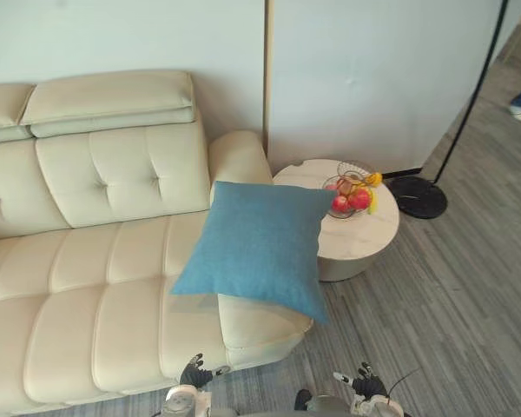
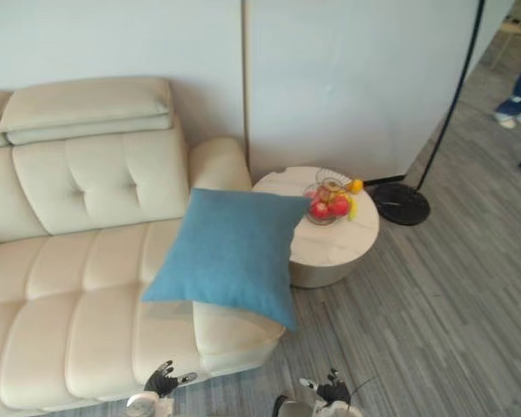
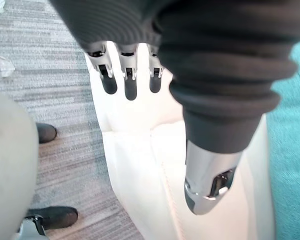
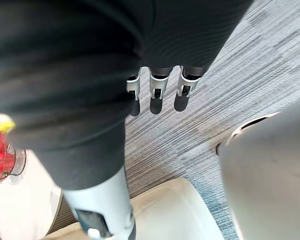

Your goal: Pick up cushions and gather them together orderly.

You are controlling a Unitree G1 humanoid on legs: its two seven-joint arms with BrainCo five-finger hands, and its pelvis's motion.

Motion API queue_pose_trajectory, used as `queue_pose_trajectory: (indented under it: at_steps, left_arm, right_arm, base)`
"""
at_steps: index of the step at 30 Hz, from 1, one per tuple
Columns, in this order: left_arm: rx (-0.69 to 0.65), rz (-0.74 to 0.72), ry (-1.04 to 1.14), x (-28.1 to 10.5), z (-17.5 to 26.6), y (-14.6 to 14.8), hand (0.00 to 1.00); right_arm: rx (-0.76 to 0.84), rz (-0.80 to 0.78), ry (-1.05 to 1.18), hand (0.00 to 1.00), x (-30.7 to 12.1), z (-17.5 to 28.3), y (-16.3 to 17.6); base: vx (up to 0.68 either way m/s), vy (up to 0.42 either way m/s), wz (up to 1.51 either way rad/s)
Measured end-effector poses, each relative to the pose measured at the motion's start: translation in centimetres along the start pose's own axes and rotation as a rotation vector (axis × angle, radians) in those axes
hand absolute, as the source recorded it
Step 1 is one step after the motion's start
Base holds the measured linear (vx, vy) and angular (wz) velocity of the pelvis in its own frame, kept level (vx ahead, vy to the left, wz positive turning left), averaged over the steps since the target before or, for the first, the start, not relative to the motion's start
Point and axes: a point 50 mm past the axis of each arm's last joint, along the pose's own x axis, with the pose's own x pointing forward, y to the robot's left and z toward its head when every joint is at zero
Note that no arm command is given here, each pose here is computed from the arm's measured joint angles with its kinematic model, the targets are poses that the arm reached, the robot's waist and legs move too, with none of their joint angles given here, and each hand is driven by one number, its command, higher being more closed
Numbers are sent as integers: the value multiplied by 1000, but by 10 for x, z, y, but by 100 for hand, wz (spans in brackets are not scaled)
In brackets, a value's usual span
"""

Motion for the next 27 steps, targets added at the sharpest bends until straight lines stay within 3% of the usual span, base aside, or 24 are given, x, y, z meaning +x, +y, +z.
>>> queue_pose_trajectory:
  at_steps: [4, 8, 13, 18, 25, 27]
  left_arm:
    - [-60, 96, -209, 2, 48, 22, 0]
    - [-98, 276, -444, -12, 100, 79, 0]
    - [-137, 414, -568, -26, 129, 116, 0]
    - [-167, 416, -654, -26, 162, 115, 0]
    - [-160, 341, -901, -39, 273, 92, 0]
    - [-183, 315, -948, -44, 302, 80, 0]
  right_arm:
    - [45, -8, -174, 0, -3, 32, -1]
    - [12, -9, -409, 0, -12, 84, -12]
    - [-21, 15, -593, 0, -18, 135, -13]
    - [-38, 108, -677, 0, -18, 168, 14]
    - [-69, 278, -853, 0, -31, 245, 74]
    - [-14, 289, -895, 0, -37, 269, 85]
  base:
    - [48, -7, 20]
    - [-5, 16, -1]
    - [-13, 19, -1]
    - [-79, 10, -1]
    - [-188, -27, 6]
    - [-139, -43, 0]
